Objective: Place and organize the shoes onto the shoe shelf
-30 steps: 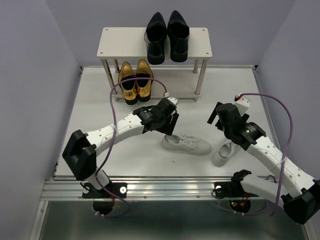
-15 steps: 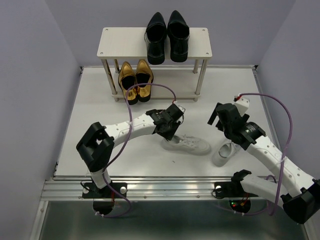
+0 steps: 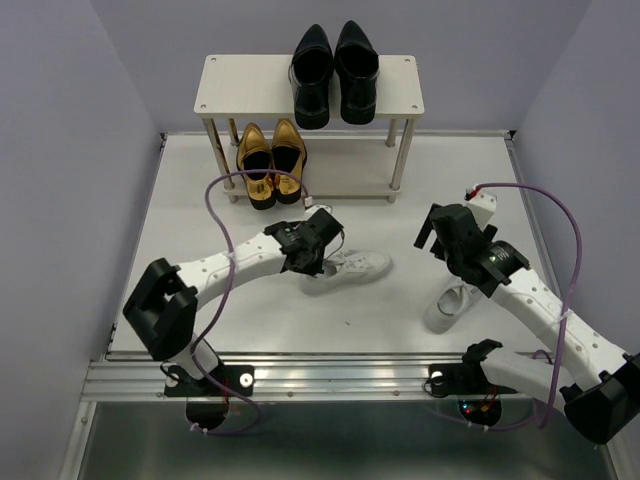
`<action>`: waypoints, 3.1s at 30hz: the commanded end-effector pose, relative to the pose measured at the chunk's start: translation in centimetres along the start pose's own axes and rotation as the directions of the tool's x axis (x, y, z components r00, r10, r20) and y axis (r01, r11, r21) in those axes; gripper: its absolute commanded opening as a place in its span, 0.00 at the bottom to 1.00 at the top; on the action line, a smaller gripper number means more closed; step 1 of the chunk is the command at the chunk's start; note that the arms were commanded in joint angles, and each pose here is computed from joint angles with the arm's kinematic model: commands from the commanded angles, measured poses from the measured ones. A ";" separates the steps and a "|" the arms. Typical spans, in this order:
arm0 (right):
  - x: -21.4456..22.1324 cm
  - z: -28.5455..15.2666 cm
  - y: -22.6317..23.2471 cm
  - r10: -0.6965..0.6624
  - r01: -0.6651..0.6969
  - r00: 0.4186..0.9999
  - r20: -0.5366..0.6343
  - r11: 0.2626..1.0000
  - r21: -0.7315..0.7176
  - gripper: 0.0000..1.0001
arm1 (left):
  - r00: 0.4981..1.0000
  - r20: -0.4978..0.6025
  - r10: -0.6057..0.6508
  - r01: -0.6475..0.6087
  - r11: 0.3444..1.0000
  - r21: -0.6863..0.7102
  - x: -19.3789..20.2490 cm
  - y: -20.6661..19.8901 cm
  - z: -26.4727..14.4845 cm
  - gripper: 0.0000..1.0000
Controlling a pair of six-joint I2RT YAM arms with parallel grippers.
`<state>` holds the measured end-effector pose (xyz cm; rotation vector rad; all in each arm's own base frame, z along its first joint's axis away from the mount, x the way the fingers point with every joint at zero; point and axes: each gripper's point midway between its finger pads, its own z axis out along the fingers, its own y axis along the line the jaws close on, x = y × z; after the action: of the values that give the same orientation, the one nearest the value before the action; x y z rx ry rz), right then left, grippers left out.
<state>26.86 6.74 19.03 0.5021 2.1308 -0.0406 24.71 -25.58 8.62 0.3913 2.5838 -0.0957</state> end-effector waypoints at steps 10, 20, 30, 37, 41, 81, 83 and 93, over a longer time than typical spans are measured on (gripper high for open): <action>-1.3 0.2 1.9 0.018 -0.017 1.000 0.015 0.998 -0.056 1.00 | 0.921 -0.042 -0.387 0.388 0.907 0.164 2.1 -2.3 -4.5 0.30; -1.2 0.1 1.9 0.022 -0.021 1.000 0.013 0.998 -0.060 1.00 | 0.991 -0.036 -0.129 0.133 0.983 0.125 2.0 -4.1 -6.6 0.88; -1.4 -0.1 1.9 0.028 -0.026 0.999 0.019 0.997 -0.068 1.00 | 0.998 0.030 0.051 -0.049 0.997 -0.061 0.0 -0.7 -5.5 0.68; -1.4 -0.2 1.9 0.030 -0.029 0.999 0.016 0.997 -0.069 1.00 | 0.999 -0.020 0.048 -0.048 0.999 0.005 0.4 -0.4 -2.2 0.67; -1.4 -0.1 1.9 0.025 -0.024 1.000 0.016 0.998 -0.065 1.00 | 0.995 -0.069 0.078 -0.076 0.997 0.028 1.9 -1.0 -0.5 0.59; -0.2 -0.2 2.5 0.022 -0.025 0.999 -0.027 0.993 -0.113 1.00 | 0.845 -0.005 -0.535 0.528 0.833 0.165 -2.2 -5.1 -1.4 0.67; -0.1 -0.1 2.5 0.020 -0.023 0.999 -0.029 0.994 -0.111 1.00 | 0.850 0.001 -0.527 0.521 0.840 0.151 -2.0 -4.8 -1.4 0.67; 0.4 0.2 2.5 0.016 -0.020 0.999 -0.040 0.994 -0.107 1.00 | 0.888 0.023 -0.459 0.456 0.886 0.082 -0.8 -3.8 -0.7 0.49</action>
<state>27.13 8.93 18.36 0.4534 2.1861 0.0682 23.71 -29.45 8.53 -0.2517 2.6177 -0.3765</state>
